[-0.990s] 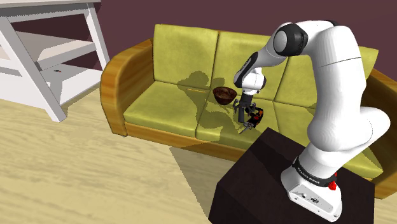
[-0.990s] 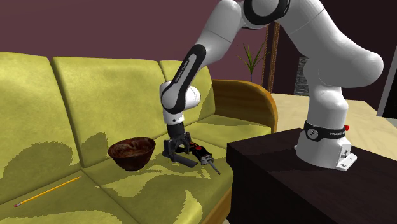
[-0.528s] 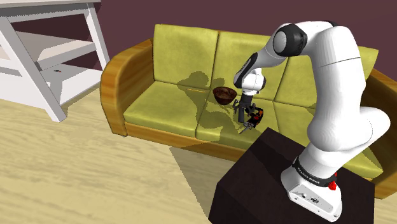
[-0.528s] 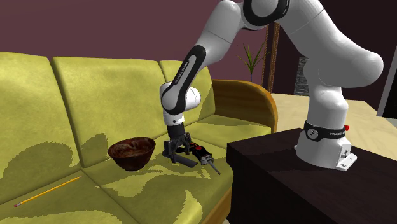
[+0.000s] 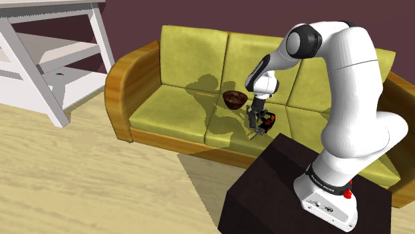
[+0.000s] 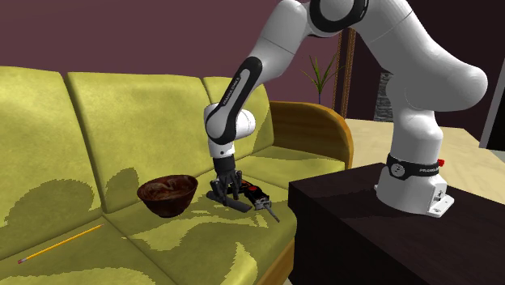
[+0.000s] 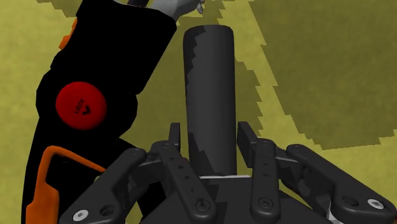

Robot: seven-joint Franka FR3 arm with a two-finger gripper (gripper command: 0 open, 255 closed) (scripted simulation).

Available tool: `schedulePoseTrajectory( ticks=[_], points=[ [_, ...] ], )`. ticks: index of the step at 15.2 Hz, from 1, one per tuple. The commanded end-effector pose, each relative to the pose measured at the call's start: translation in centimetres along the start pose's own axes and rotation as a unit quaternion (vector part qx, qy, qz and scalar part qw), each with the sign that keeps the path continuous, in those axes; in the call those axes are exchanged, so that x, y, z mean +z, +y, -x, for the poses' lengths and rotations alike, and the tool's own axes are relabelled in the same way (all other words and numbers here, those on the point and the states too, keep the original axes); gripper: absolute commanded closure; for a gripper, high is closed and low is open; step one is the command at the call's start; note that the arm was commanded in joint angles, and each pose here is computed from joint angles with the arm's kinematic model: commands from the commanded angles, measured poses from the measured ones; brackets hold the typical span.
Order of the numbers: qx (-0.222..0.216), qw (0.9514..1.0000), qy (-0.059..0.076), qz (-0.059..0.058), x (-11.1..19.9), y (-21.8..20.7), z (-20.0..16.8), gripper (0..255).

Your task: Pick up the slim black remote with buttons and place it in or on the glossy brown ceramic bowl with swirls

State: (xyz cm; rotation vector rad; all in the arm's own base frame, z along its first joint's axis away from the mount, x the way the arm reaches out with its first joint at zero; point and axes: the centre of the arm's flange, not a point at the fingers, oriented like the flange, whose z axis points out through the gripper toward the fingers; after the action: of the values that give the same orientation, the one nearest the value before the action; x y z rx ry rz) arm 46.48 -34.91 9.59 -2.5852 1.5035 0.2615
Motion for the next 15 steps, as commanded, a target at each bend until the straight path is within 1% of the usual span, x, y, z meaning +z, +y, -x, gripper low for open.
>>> schedulePoseTrajectory(
  ticks=[1,2,15],
  points=[
    [-0.005,1.0000,-0.001,0.000,0.6,-0.6,0.2,255],
    [-0.005,1.0000,-0.001,0.000,0.5,-0.6,0.2,255],
    [-0.005,1.0000,-0.001,0.000,-6.2,-0.8,1.7,255]
  ],
)
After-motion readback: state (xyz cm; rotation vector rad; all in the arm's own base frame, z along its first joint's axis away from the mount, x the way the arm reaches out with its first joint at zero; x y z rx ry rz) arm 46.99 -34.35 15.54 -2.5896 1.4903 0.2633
